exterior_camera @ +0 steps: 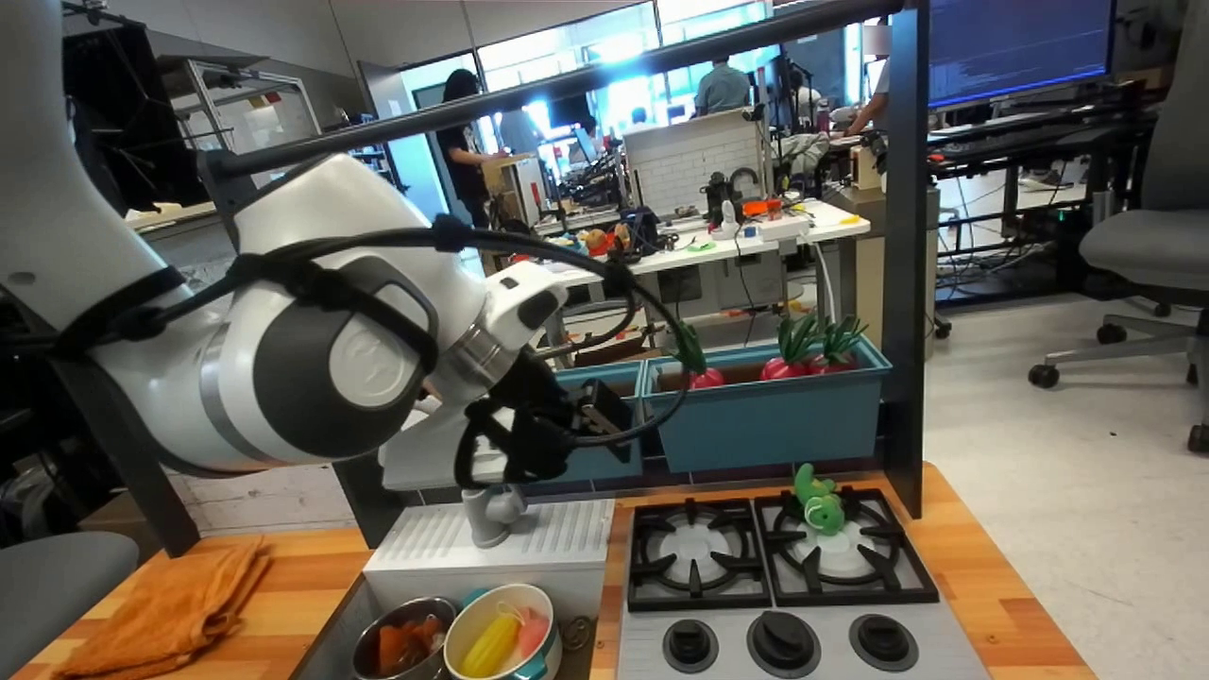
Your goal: Pick the objects on the counter and the stove and put them in the pots in the sink, then wipe the counter with the cloth
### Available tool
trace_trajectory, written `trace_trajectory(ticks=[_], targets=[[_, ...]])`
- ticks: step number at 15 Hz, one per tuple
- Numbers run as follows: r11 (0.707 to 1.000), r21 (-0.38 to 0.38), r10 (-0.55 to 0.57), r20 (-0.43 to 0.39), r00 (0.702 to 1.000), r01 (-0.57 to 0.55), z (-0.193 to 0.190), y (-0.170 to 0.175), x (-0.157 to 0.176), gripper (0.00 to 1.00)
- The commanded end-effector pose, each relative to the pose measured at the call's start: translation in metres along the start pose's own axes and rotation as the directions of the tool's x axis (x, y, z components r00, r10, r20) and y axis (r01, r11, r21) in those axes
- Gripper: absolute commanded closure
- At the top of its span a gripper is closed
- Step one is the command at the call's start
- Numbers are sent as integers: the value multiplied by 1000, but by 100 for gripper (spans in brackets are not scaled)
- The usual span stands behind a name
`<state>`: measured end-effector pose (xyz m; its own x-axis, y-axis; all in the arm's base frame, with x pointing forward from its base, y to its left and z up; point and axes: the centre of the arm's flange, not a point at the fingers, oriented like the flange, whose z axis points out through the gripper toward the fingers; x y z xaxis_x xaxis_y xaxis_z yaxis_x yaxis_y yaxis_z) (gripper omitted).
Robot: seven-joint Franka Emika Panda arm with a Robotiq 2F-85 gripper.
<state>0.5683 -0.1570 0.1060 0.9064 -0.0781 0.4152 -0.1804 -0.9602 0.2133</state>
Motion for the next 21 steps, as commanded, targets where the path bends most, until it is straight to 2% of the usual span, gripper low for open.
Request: trace_trajectory(ticks=[1, 4, 5, 6, 9, 10, 12, 17, 21], targets=[[979, -123, 163, 3, 987, -161, 22, 77, 8, 0], [935, -201, 281, -84, 956, -293, 54, 125, 14, 0], [917, -188, 339, -99, 936, -352, 57, 120, 13, 0], [947, -176, 267, -44, 963, -270, 30, 126, 0, 0], [929, -181, 318, -62, 946, -324, 50, 124, 1, 0], [930, -185, 305, -95, 948, -318, 52, 116, -1, 0], [925, -221, 298, -74, 952, -307, 64, 113, 3, 0], [878, -309, 366, -60, 929, -365, 110, 132, 22, 0], [845, -357, 423, -7, 906, -398, 154, 139, 41, 0]])
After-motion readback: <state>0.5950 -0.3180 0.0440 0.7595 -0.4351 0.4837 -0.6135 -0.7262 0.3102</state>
